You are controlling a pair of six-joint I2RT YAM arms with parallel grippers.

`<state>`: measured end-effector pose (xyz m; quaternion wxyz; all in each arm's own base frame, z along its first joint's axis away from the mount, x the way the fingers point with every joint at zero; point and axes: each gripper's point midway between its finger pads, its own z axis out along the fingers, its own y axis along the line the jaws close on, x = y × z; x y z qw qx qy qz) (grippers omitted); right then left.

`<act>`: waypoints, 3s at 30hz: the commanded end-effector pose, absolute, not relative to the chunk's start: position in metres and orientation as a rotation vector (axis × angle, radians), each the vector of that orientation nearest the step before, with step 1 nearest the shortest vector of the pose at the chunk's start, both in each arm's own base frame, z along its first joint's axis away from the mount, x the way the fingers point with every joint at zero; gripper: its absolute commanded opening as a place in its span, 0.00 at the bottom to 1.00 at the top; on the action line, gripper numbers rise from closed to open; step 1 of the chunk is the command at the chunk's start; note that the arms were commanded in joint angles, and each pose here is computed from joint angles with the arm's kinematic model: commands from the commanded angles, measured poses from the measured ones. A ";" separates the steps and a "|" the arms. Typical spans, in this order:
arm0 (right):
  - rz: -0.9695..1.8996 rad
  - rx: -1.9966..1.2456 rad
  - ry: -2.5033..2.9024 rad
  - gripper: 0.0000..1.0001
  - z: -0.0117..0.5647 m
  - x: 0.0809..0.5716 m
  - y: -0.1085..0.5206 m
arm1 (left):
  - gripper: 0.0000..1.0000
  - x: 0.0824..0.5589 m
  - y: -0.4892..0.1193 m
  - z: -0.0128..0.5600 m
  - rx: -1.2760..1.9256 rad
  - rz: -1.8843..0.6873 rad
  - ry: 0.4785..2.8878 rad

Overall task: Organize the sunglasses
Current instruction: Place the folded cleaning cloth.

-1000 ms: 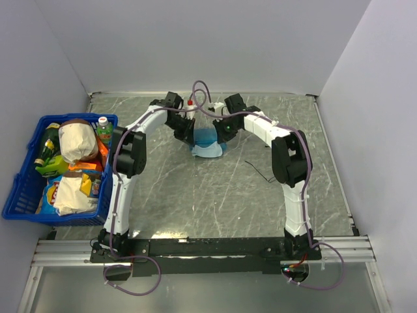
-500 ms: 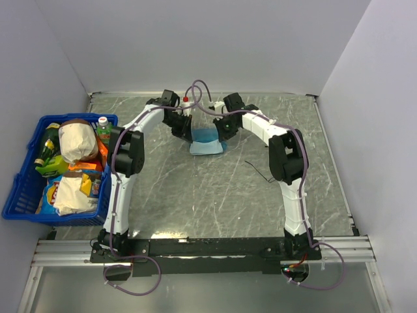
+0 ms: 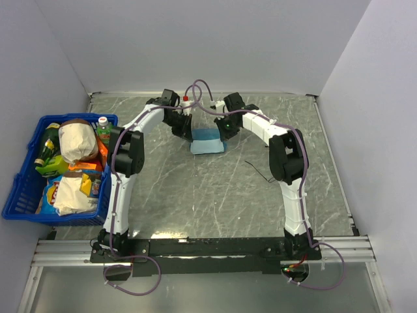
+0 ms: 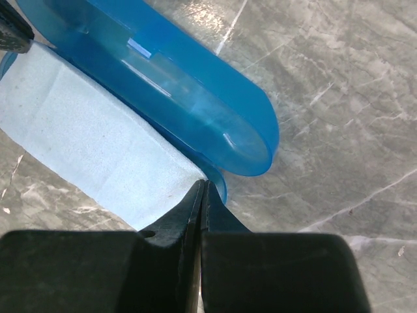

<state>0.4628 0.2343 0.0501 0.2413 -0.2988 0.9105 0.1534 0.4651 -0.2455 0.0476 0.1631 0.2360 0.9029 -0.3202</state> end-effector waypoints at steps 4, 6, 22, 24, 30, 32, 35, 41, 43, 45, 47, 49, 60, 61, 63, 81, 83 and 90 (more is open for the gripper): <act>0.385 -0.769 2.420 0.00 0.068 0.483 0.233 | 0.01 0.486 -0.248 0.076 0.642 -0.891 2.487; 0.380 -0.766 2.411 0.00 0.071 0.485 0.233 | 0.01 0.486 -0.248 0.077 0.644 -0.894 2.483; 0.364 -0.745 2.370 0.00 0.079 0.492 0.231 | 0.01 0.490 -0.246 0.087 0.640 -0.904 2.452; 0.364 -0.744 2.365 0.00 0.080 0.492 0.231 | 0.01 0.490 -0.246 0.088 0.639 -0.906 2.449; 0.354 -0.739 2.366 0.00 0.080 0.493 0.229 | 0.01 0.491 -0.247 0.096 0.635 -0.924 2.428; 0.349 -0.735 2.364 0.00 0.080 0.494 0.229 | 0.01 0.490 -0.247 0.098 0.638 -0.924 2.424; 0.352 -0.731 2.360 0.00 0.083 0.494 0.229 | 0.01 0.490 -0.248 0.102 0.643 -0.928 2.414; 0.338 -0.726 2.354 0.00 0.083 0.495 0.228 | 0.01 0.491 -0.250 0.110 0.650 -0.949 2.387; 0.338 -0.721 2.353 0.00 0.084 0.494 0.227 | 0.01 0.490 -0.251 0.112 0.653 -0.961 2.382; 0.340 -0.719 2.352 0.00 0.084 0.494 0.227 | 0.01 0.489 -0.252 0.113 0.654 -0.964 2.379; 0.338 -0.719 2.352 0.00 0.083 0.494 0.227 | 0.01 0.489 -0.252 0.115 0.655 -0.963 2.374; 0.336 -0.710 2.351 0.00 0.084 0.496 0.225 | 0.01 0.489 -0.252 0.117 0.657 -0.962 2.370; 0.350 -0.687 2.324 0.00 0.093 0.500 0.226 | 0.01 0.489 -0.253 0.116 0.655 -0.973 2.369; 0.353 -0.689 2.320 0.00 0.094 0.500 0.227 | 0.01 0.489 -0.253 0.115 0.655 -0.973 2.370; 0.363 -0.687 2.317 0.00 0.096 0.500 0.227 | 0.01 0.489 -0.252 0.117 0.655 -0.970 2.366; 0.384 -0.678 2.294 0.00 0.103 0.502 0.230 | 0.01 0.493 -0.250 0.120 0.647 -0.965 2.348; 0.381 -0.674 2.293 0.00 0.104 0.502 0.230 | 0.01 0.493 -0.250 0.121 0.605 -0.978 2.363; 0.371 -0.667 2.285 0.00 0.106 0.502 0.228 | 0.01 0.494 -0.248 0.126 0.599 -0.977 2.354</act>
